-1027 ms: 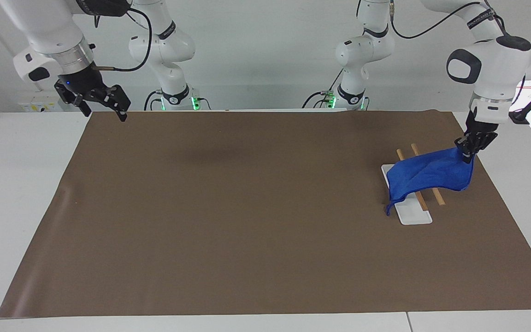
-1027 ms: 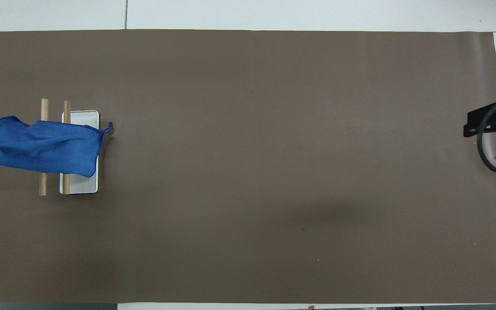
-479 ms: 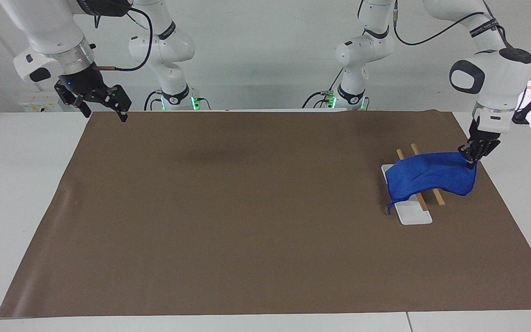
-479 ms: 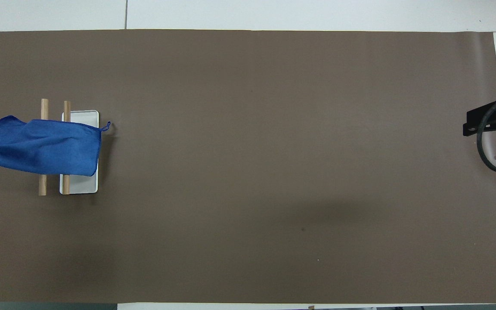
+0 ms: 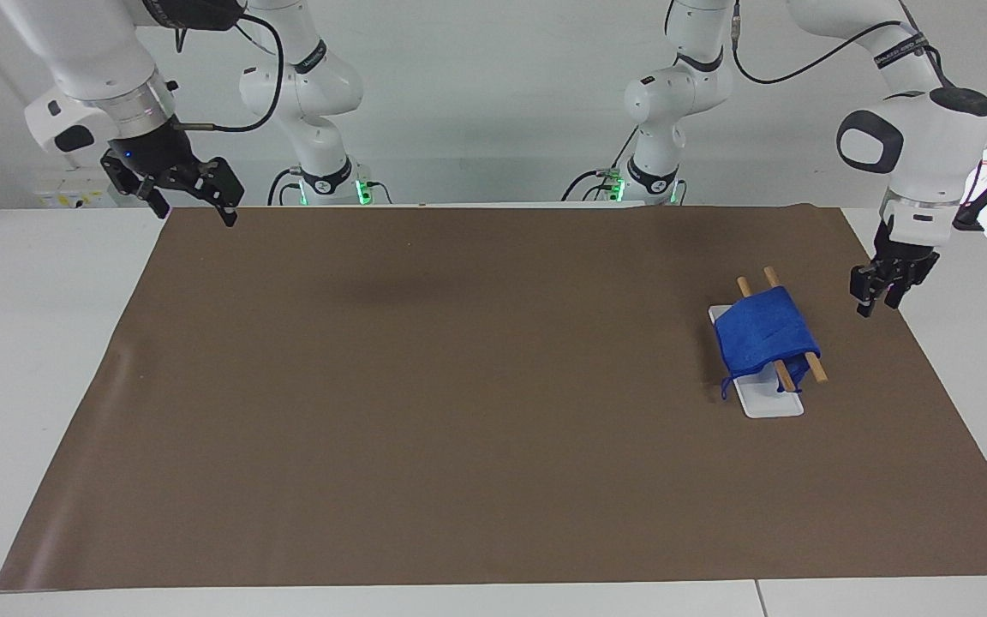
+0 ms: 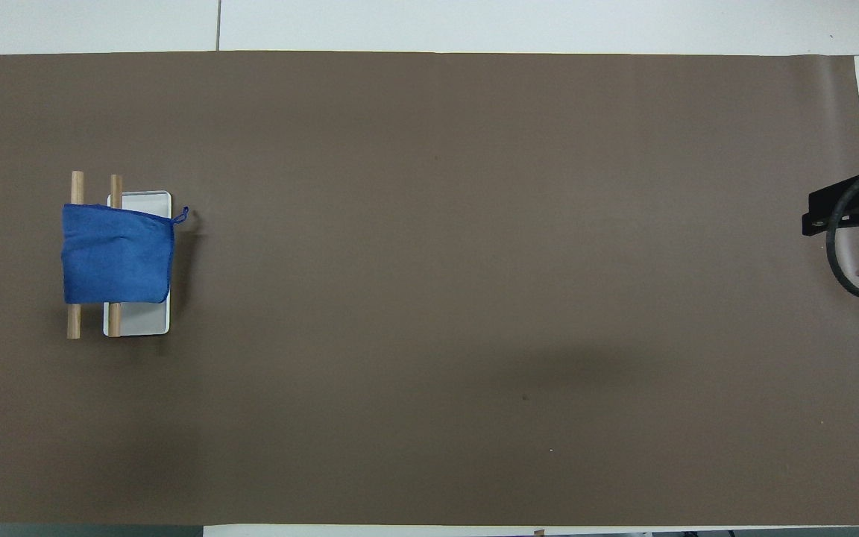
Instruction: Right arm passes towel to left arm to hang
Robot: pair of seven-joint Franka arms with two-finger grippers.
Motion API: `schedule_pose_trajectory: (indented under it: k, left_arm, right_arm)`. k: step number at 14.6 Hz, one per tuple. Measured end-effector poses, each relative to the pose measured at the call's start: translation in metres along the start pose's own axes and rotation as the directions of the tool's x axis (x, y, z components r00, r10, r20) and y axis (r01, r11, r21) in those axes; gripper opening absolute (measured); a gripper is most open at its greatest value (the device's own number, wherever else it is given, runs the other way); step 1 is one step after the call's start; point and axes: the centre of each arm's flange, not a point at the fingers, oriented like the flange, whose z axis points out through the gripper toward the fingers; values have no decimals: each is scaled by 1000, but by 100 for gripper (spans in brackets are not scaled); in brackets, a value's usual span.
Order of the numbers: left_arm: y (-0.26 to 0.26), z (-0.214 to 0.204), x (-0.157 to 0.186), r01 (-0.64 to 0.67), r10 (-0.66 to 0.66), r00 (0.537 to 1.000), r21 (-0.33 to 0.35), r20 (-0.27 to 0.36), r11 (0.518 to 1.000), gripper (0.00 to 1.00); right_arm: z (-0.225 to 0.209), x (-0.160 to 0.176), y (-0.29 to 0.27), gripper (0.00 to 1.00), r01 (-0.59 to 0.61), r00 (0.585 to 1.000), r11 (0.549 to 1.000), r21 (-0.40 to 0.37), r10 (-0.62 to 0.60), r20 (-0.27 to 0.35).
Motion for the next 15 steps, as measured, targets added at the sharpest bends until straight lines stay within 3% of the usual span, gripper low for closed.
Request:
schedule_pose_trajectory:
  k: [2, 3, 11, 15]
  left_arm:
    - [3, -13, 8, -15, 15, 999, -5, 31, 1000, 98]
    - [8, -21, 12, -25, 25, 999, -8, 46, 1000, 100]
    - [102, -97, 32, -188, 199, 963, -75, 182, 979, 100]
    - [121, -141, 36, -222, 238, 940, -92, 245, 971, 100]
  right_arm:
    - [0, 0, 0, 100, 0, 1000, 1000, 0, 0, 0]
    - [0, 0, 0, 100, 0, 1000, 1000, 0, 0, 0]
    - [0, 0, 0, 100, 0, 1000, 1000, 0, 0, 0]
    - [0, 0, 1, 100, -1, 1000, 1000, 0, 1, 0]
